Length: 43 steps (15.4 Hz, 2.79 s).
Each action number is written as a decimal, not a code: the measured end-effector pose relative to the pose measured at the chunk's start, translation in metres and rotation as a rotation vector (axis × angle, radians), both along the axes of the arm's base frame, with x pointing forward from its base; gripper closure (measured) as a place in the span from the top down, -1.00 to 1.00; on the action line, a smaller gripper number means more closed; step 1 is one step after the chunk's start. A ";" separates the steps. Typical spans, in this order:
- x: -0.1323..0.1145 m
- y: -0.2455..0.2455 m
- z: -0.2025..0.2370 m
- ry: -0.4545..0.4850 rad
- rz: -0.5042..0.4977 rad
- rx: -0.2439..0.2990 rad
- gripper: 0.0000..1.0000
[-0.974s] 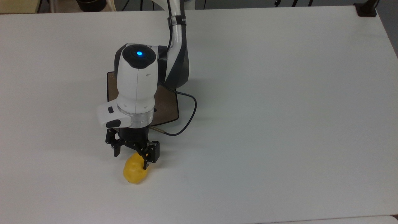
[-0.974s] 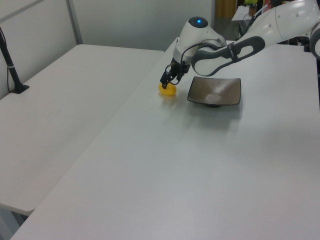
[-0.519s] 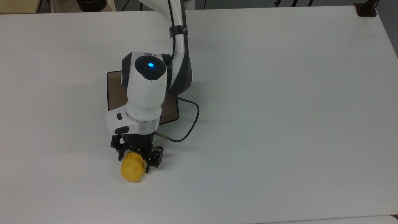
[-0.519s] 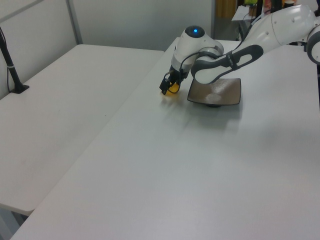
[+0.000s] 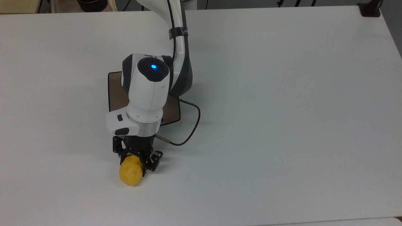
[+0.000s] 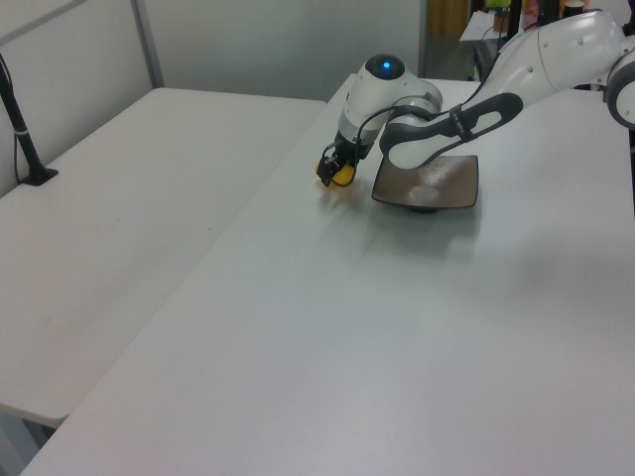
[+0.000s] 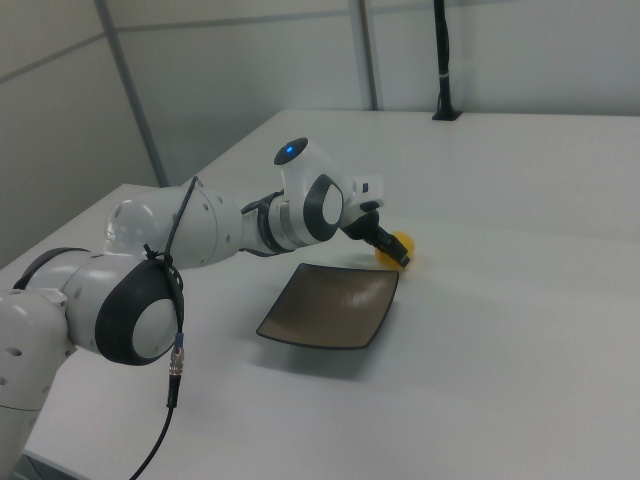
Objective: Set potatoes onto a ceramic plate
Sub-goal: 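Lift the potato and carry it over the brown plate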
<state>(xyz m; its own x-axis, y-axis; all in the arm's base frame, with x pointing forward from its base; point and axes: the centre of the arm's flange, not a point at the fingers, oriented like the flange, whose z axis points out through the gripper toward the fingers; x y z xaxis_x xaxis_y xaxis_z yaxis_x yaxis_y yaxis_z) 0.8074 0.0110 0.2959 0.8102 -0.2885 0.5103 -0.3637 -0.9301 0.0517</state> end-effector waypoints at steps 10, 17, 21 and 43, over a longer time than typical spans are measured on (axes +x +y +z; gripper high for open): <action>-0.003 -0.001 0.078 -0.090 -0.004 0.006 0.44; -0.036 0.002 0.122 -0.064 0.036 0.034 0.44; -0.071 0.003 0.151 -0.001 0.130 0.041 0.44; -0.158 0.040 0.140 0.356 0.340 0.011 1.00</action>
<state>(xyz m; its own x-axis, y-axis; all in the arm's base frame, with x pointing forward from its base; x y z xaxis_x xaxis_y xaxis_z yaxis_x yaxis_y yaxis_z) 0.6490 0.0514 0.4356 0.9829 0.0184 0.1830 -0.0013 -0.9942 0.1073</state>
